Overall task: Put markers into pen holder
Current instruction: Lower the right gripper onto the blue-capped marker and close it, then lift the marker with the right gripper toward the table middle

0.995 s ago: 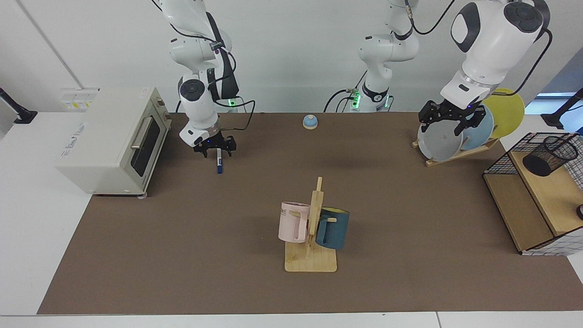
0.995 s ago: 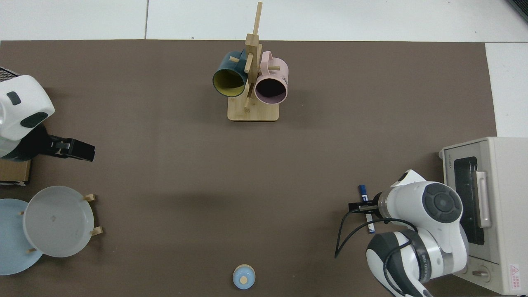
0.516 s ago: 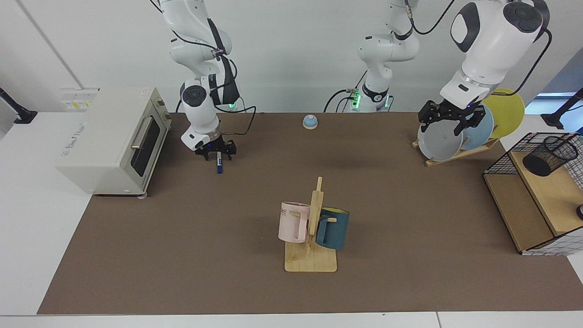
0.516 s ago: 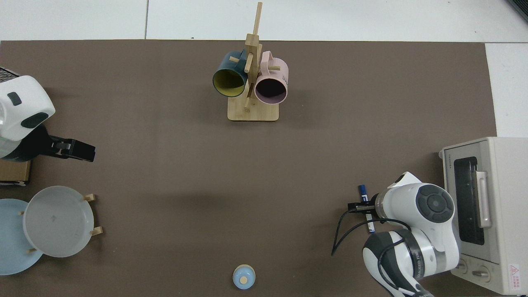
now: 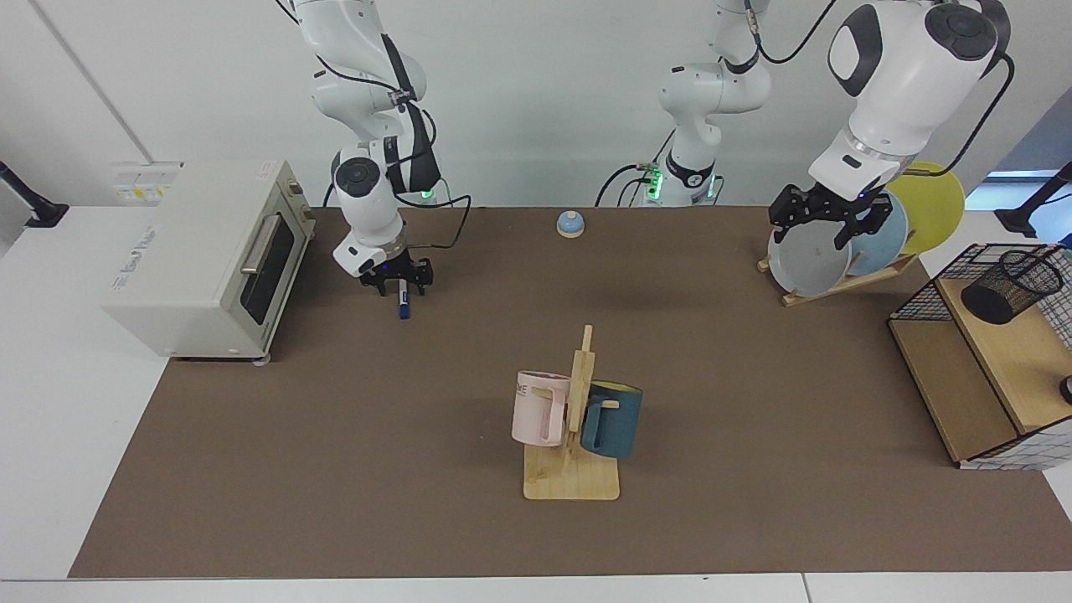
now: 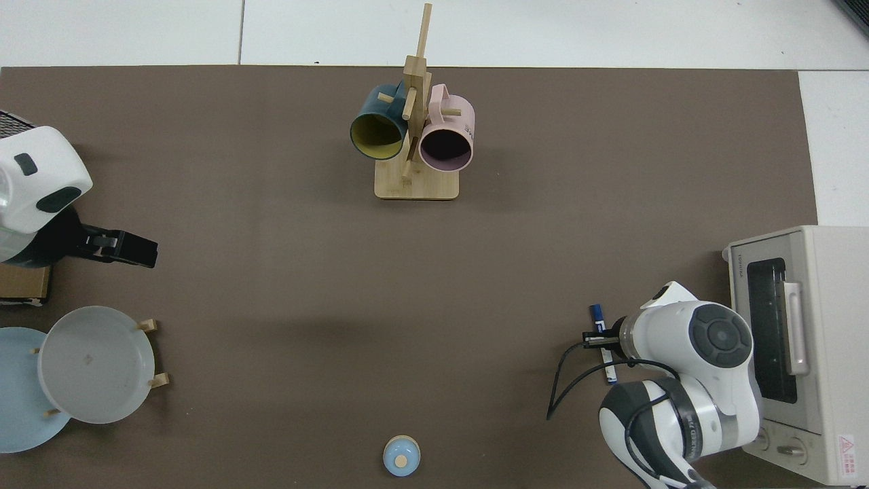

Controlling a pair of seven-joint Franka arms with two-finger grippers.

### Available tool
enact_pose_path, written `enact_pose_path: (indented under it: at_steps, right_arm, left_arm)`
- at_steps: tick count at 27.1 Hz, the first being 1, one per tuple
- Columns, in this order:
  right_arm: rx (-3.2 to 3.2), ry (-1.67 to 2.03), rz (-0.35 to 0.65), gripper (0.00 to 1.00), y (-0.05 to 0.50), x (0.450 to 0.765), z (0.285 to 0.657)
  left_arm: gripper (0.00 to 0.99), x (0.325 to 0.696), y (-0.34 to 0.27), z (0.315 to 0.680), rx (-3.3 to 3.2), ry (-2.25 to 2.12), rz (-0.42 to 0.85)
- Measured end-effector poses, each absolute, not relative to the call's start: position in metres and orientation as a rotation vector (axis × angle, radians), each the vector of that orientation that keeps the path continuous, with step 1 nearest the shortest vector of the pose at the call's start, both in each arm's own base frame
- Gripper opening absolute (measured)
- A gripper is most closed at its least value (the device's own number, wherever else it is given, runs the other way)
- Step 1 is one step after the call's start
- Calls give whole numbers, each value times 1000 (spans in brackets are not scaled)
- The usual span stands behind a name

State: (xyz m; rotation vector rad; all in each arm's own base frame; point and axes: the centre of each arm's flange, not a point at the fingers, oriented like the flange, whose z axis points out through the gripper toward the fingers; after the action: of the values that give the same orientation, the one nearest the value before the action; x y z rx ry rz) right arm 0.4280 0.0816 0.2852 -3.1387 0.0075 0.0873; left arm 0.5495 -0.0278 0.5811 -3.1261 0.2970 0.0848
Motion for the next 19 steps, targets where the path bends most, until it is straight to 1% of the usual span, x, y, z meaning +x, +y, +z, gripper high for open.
enact_pose_path:
  at_steps: [1, 3, 7, 12, 19]
  right_arm:
    - [-3138, 10, 87, 220, 81, 428, 285]
    - [-3138, 14, 86, 163, 81, 428, 286]
    - [-3139, 47, 86, 163, 81, 428, 286]
    - [-3135, 192, 97, 163, 86, 432, 290]
    - [-3047, 387, 164, 163, 108, 449, 321]
  left_arm:
    - [991, 549, -28, 581, -3126, 297, 85]
    - [991, 549, -28, 581, -3126, 297, 87]
    - [991, 549, -28, 580, -3126, 297, 88]
    - [991, 549, -28, 580, -3126, 298, 89]
    - [991, 549, -32, 580, -3124, 324, 88]
